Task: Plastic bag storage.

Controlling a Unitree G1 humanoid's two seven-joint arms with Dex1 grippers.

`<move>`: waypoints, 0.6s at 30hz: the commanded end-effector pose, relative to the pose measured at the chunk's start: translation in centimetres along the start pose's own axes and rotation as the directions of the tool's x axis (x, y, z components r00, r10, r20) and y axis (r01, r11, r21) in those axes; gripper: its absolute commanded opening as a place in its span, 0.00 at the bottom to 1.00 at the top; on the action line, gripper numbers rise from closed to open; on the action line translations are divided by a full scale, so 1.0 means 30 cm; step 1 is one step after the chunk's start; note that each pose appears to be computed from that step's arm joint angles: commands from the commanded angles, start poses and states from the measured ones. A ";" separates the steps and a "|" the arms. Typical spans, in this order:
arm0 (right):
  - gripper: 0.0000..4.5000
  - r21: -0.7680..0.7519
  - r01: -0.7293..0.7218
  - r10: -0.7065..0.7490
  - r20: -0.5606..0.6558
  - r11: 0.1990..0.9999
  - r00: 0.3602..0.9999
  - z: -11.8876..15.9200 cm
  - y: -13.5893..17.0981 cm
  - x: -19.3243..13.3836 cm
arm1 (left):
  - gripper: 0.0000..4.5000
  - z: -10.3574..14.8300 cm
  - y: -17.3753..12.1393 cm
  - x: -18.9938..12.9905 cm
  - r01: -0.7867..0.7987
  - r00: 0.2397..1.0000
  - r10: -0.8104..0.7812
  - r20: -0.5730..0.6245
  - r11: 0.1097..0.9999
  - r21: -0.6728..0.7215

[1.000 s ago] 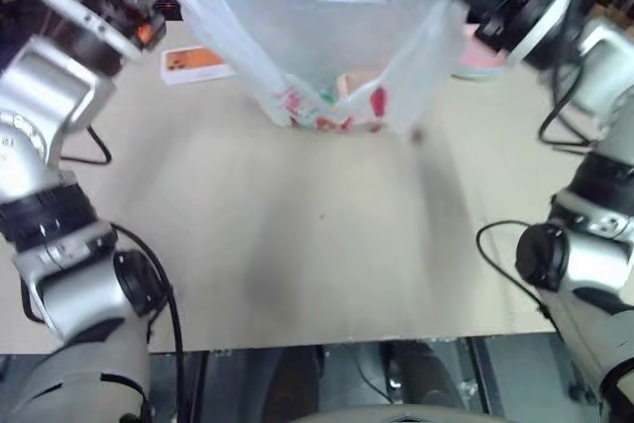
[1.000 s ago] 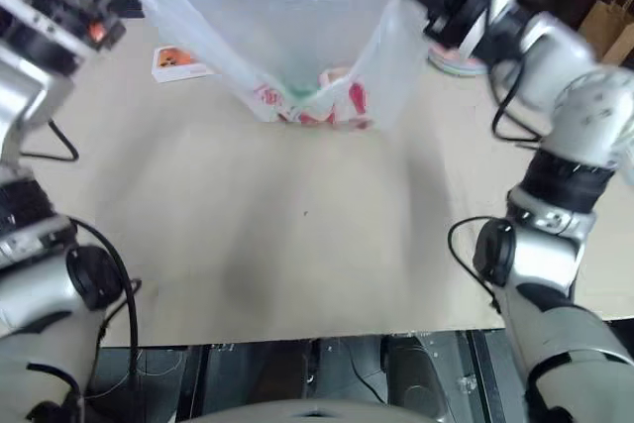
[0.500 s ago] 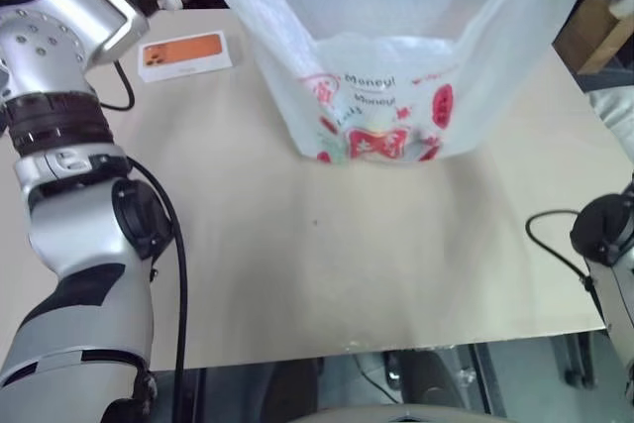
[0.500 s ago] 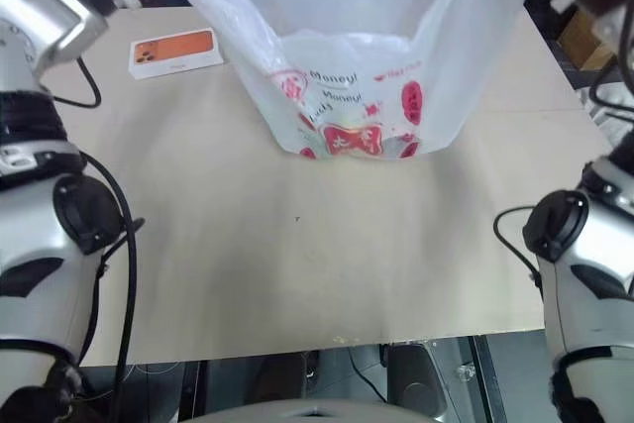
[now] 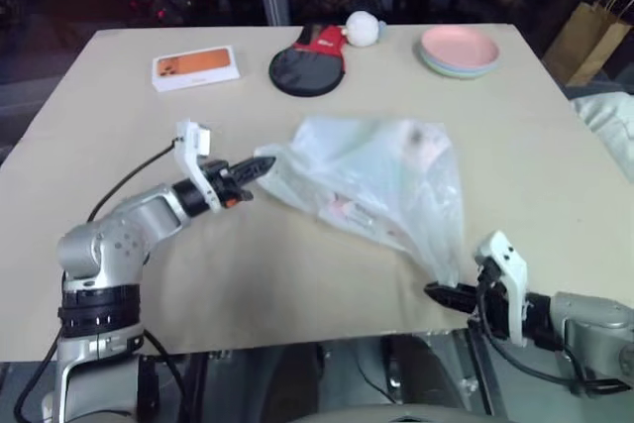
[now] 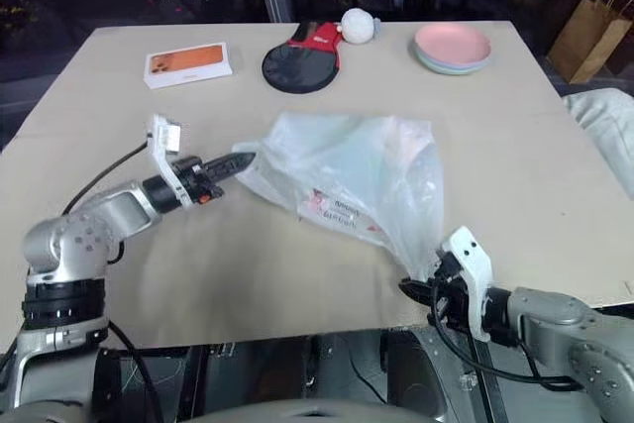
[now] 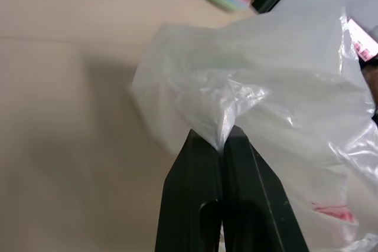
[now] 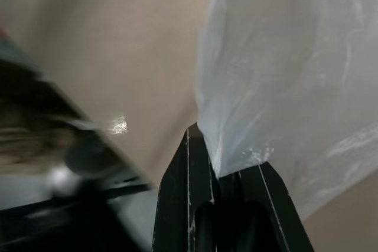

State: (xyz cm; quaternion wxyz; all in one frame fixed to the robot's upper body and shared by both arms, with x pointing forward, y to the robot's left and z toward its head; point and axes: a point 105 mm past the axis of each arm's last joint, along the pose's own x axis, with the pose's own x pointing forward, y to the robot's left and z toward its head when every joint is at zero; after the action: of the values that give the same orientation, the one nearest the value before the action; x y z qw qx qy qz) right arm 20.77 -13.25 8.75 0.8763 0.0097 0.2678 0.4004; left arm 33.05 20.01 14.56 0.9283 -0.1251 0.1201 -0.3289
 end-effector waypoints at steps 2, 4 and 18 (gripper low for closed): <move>0.00 -0.167 0.126 -0.102 0.146 0.978 0.984 0.077 -0.071 0.009 | 0.02 0.018 -0.007 -0.014 -0.038 0.997 0.023 0.072 0.975 0.221; 0.06 -0.221 0.140 -0.093 0.213 0.965 0.973 0.115 -0.072 0.001 | 0.00 0.020 -0.044 -0.039 0.020 0.994 -0.045 0.101 0.973 0.232; 1.00 -0.253 0.124 -0.066 0.227 0.960 0.972 0.036 0.060 -0.327 | 0.99 -0.109 -0.017 -0.315 -0.078 0.997 0.078 0.008 0.974 0.212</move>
State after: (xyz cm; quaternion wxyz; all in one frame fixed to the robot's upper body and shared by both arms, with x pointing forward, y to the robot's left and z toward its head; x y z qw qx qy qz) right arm 15.29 -18.63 12.20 0.9131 -0.0465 0.1610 0.3716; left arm 25.03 24.70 11.76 0.9497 -0.0411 0.1034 -0.2929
